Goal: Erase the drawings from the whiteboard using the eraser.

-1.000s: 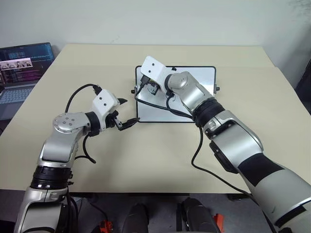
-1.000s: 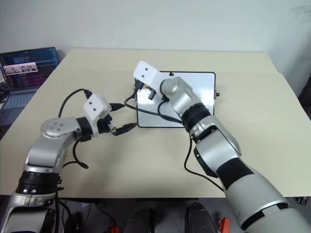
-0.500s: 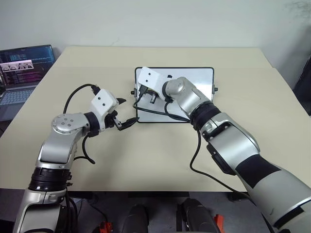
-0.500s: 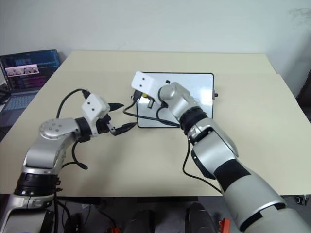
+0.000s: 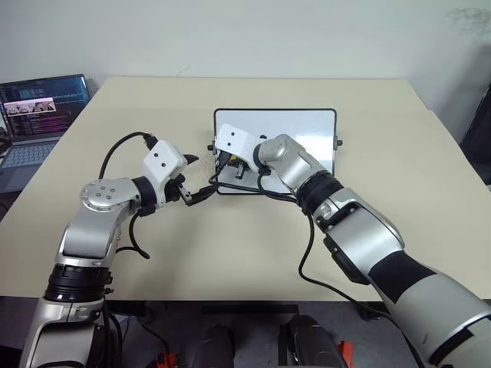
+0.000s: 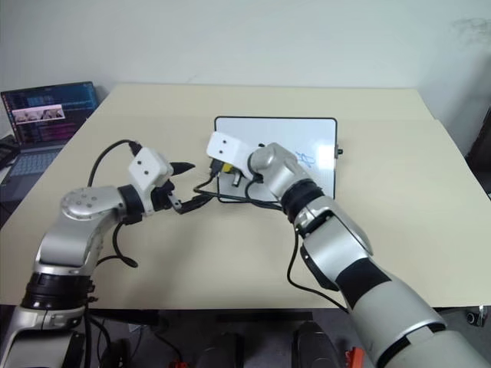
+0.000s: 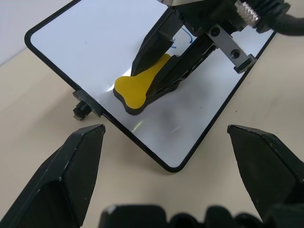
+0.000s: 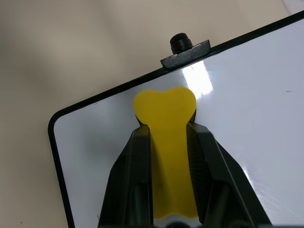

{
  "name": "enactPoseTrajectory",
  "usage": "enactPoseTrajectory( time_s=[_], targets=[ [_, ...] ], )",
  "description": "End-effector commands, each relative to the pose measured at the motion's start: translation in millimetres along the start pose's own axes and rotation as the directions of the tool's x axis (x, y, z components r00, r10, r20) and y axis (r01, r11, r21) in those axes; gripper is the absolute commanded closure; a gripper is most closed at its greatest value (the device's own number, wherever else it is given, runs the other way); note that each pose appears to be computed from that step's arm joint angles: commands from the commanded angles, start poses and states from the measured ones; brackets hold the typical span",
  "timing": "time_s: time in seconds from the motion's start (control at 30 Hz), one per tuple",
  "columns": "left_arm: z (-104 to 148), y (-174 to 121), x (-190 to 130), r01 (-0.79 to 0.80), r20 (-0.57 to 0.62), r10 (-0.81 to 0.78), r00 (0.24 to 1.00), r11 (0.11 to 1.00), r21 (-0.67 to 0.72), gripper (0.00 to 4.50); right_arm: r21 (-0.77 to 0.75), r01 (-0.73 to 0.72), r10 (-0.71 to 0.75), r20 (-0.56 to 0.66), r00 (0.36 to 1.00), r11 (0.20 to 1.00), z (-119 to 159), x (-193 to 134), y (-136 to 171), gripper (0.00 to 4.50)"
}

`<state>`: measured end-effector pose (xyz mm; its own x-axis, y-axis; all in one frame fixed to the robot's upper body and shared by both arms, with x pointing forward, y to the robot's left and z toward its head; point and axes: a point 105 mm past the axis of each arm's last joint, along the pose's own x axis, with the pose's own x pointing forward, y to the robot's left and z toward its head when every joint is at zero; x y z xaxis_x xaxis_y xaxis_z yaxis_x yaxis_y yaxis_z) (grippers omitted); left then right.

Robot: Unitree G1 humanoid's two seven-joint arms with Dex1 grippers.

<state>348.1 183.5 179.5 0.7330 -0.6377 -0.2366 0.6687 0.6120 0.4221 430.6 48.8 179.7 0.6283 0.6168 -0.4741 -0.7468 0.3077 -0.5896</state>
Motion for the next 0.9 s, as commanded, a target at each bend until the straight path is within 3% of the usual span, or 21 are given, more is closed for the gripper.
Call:
enactPoseTrajectory(
  time_s=[0.03, 0.13, 0.23, 0.53, 0.7, 0.9],
  targets=[
    [20.6, 7.5, -6.6, -0.016, 0.052, 0.014, 0.999, 0.999, 0.045, 0.0, 0.071, -0.008, 0.001, 0.101, 0.995, 0.997, 20.7, -25.9, -22.2, 3.82],
    [27.1, 9.9, -7.7, -0.004, 0.067, 0.001, 0.998, 0.999, 0.051, 0.0, 0.104, -0.02, -0.004, 0.229, 0.973, 0.994, 40.0, -64.6, -36.7, 3.83],
    [29.5, 10.1, -7.0, 0.012, 0.063, -0.016, 0.998, 0.998, 0.066, 0.0, 0.117, 0.014, -0.044, 0.253, 0.967, 0.993, 37.3, -94.0, -46.6, 3.83],
    [40.8, 8.6, 5.4, 0.065, 0.084, -0.073, 0.994, 0.993, 0.097, 0.0, 0.133, 0.243, -0.247, 0.018, 0.969, 0.961, -50.3, -175.1, -81.3, 3.83],
    [38.4, 8.1, 8.6, 0.081, 0.077, -0.089, 0.993, 0.991, 0.102, 0.0, 0.115, 0.255, -0.253, -0.031, 0.967, 0.96, -70.9, -198.5, -78.1, 3.83],
    [40.3, 8.6, 11.2, 0.09, 0.086, -0.1, 0.991, 0.99, 0.11, 0.0, 0.109, 0.246, -0.244, -0.036, 0.969, 0.963, -72.1, -199.7, -73.3, 3.83]
  ],
)
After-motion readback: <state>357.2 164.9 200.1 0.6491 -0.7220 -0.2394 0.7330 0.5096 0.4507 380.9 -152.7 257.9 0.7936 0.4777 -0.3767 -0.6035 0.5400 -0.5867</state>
